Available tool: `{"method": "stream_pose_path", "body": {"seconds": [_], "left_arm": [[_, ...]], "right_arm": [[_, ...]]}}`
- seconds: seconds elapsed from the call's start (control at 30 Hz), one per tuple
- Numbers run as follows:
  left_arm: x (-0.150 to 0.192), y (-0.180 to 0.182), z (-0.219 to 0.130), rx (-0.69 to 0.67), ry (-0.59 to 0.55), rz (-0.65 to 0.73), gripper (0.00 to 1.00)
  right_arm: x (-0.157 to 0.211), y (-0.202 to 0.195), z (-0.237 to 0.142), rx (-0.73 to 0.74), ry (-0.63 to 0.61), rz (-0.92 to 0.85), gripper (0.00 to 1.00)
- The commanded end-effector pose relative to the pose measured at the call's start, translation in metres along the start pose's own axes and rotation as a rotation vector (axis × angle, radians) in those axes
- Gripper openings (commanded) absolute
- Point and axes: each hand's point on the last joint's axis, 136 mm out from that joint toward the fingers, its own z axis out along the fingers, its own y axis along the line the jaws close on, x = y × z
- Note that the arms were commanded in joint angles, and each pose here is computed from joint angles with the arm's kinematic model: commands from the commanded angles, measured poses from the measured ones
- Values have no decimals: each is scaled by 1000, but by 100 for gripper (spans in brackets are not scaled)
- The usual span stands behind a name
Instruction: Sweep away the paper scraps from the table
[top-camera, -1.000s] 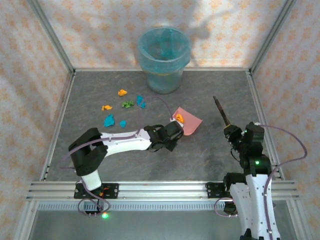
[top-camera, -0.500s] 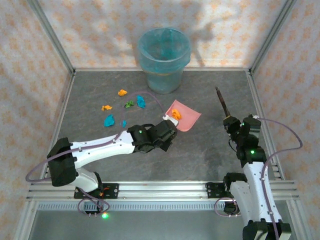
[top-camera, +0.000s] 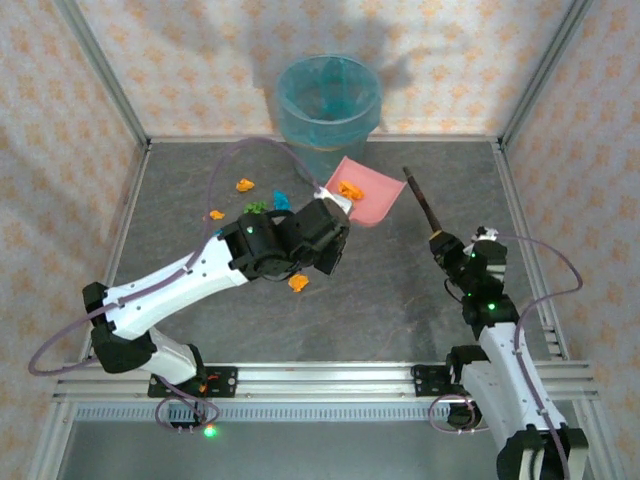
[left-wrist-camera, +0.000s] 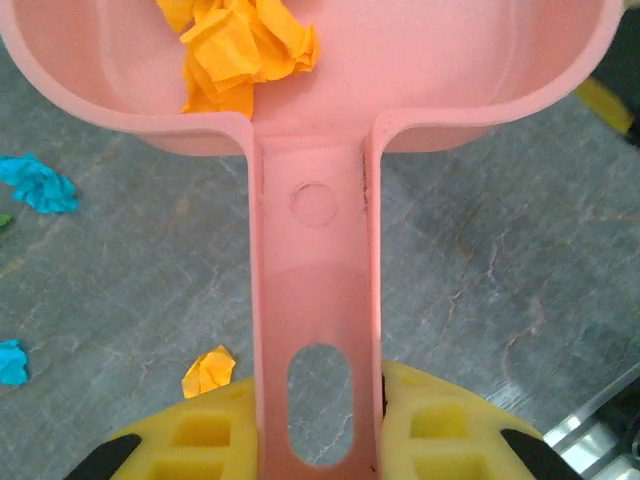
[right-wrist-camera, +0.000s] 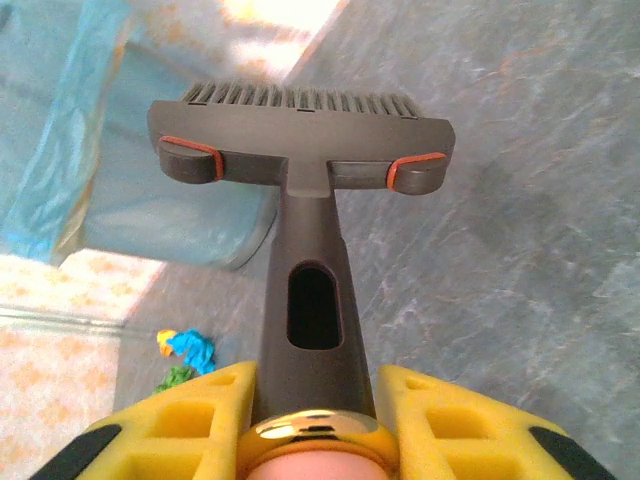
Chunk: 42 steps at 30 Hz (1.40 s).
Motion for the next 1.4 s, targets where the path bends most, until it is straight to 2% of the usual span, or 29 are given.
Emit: {"method": "stream_pose_path", "body": {"seconds": [0.0, 0.33, 0.4, 0.6, 0.97, 1.17, 1.37], "left_arm": [[-5, 23, -2, -93, 61, -2, 0], [-76, 45, 5, -110, 74, -138, 0], [-88, 47, 18, -102, 73, -163, 0], [-117, 67, 44, 35, 67, -382, 0], [-182, 78, 36, 213, -144, -507, 0], [-200, 81, 52, 344, -141, -636, 0], [-235, 91, 58, 511, -181, -843, 0]], "right_arm": [[-14, 31, -1, -106, -70, -100, 0], [3, 28, 10, -123, -33, -121, 0], [4, 27, 10, -121, -33, -123, 0], [6, 28, 11, -143, -37, -125, 0], [11, 33, 15, -166, -10, -137, 0], [12, 32, 16, -163, -9, -143, 0], [14, 30, 18, -156, -2, -151, 0]]}}
